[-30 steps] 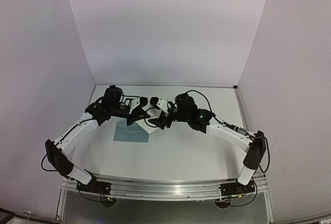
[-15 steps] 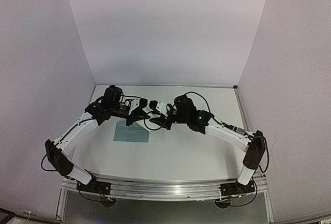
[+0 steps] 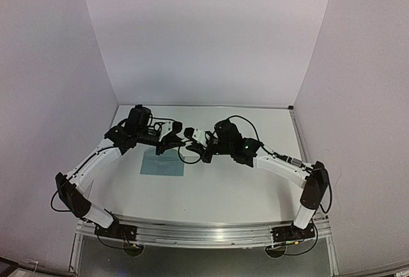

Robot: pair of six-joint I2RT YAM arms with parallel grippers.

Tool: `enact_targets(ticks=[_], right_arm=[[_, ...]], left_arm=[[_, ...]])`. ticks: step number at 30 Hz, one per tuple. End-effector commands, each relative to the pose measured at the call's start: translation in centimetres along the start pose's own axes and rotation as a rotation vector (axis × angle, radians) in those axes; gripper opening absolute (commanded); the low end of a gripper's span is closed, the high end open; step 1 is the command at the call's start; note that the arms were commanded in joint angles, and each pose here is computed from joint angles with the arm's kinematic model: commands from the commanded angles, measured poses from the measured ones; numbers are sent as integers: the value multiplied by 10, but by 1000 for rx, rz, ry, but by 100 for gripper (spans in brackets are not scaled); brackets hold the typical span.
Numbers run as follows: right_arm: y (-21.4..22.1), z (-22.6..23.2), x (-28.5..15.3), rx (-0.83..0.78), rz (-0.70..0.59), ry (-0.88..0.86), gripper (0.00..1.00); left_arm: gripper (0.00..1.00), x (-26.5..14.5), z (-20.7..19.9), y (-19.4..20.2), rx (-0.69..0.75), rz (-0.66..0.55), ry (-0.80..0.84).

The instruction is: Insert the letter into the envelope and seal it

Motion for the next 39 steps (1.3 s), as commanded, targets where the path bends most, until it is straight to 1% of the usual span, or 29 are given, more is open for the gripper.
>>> enact_targets(ticks=[1, 3, 5, 7, 8, 11, 16, 19, 22, 26, 29, 30, 34, 35, 39], right_arm=[[-3, -3, -10, 20, -13, 30, 0], [-1, -4, -13, 44, -7, 33, 0], [2, -6, -17, 77, -6, 25, 0], [6, -5, -20, 98, -3, 7, 0], [8, -3, -21, 97, 0, -2, 0], [7, 1, -21, 85, -6, -57, 0], [1, 2, -16, 54, -22, -118, 0], [-4, 3, -15, 30, -34, -142, 0], [-9, 4, -14, 11, -46, -164, 0], [-11, 4, -14, -4, -50, -164, 0], [-13, 3, -14, -13, -52, -156, 0], [-13, 3, -14, -15, -52, -153, 0], [-13, 2, -15, -17, -48, -142, 0], [-13, 2, -15, -13, -48, -142, 0], [-15, 1, -17, 34, -50, -135, 1]], left_arm=[[19, -13, 2, -18, 67, -22, -72], [44, -17, 2, -20, 89, -13, -112], [62, -25, 5, -22, 112, -8, -158], [77, -34, 6, -24, 149, -5, -193], [83, -37, 6, -23, 164, 6, -194], [89, -34, 0, -11, 235, 69, -132], [90, -23, -5, -2, 183, 89, -52], [85, -16, -5, -1, 177, 98, -37], [72, -11, -2, -3, 146, 105, -35], [59, -10, -2, -5, 128, 94, -21], [43, -10, -3, -4, 116, 100, -9], [33, -10, -3, -4, 115, 101, -11], [5, -11, -3, -4, 110, 100, -21], [1, -11, -3, -4, 105, 98, -24], [0, -13, -2, -7, 36, 70, -55]])
Point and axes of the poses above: each gripper's point midway between its finger pads, its own x axis out along the fingers, its own z axis along the line the jaws close on, y = z × x, the point moved 9 cm from there along -x, back along the fingers, and after that the axes turned 2 degrees about -x, right-handed, at the moved point
